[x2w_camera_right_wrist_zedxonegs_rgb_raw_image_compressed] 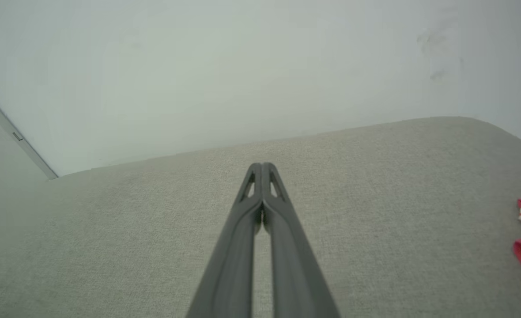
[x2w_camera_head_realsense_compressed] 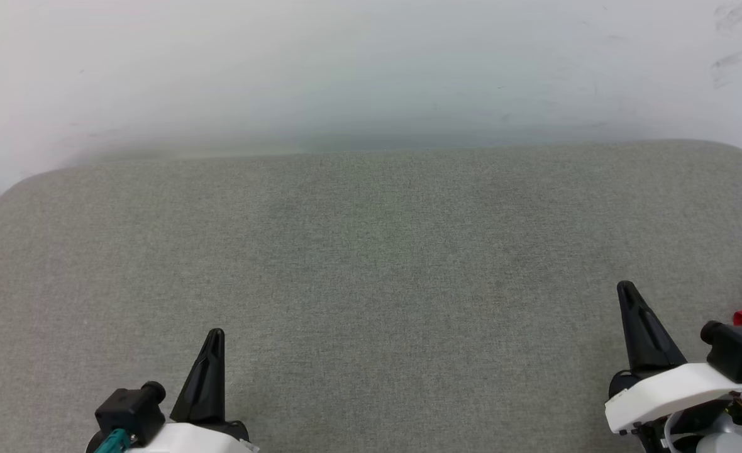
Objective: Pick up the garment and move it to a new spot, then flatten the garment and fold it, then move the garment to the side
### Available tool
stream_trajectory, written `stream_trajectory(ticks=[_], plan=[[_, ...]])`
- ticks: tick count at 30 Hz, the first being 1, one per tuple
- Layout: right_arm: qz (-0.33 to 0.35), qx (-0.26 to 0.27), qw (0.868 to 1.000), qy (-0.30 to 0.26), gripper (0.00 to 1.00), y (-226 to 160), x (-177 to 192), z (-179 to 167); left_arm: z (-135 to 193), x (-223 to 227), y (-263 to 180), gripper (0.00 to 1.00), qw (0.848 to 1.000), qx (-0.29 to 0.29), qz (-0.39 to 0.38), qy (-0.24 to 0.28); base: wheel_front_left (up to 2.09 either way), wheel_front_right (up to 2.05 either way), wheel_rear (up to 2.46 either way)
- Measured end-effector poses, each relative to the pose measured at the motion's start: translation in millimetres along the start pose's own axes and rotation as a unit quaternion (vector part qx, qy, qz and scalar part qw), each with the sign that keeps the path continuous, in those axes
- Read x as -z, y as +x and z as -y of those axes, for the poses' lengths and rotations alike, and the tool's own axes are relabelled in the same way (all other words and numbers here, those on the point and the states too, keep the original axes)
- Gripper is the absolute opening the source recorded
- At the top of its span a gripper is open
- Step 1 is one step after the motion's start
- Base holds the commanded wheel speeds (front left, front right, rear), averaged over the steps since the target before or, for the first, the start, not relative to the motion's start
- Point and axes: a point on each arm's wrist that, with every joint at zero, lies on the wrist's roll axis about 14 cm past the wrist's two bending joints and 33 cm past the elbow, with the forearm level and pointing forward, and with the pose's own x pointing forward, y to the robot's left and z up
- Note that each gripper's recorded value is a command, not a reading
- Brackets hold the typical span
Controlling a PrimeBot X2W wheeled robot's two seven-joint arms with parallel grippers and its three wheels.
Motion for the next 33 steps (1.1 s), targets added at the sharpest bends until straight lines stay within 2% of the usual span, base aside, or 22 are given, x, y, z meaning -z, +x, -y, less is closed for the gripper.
stream_trajectory(ticks=[14,33], plan=[[-0.007,0.019,0.992,0.125,0.00,-0.7,5.8,7.5,-13.3,4.0,4.8,0.00,0.992,-0.032,-0.012,-0.121,0.00,0.00,0.00],[-0.009,0.034,0.964,0.265,0.00,1.4,9.7,12.7,-22.8,5.9,10.7,0.00,0.965,-0.055,-0.018,-0.257,0.00,0.00,0.00]])
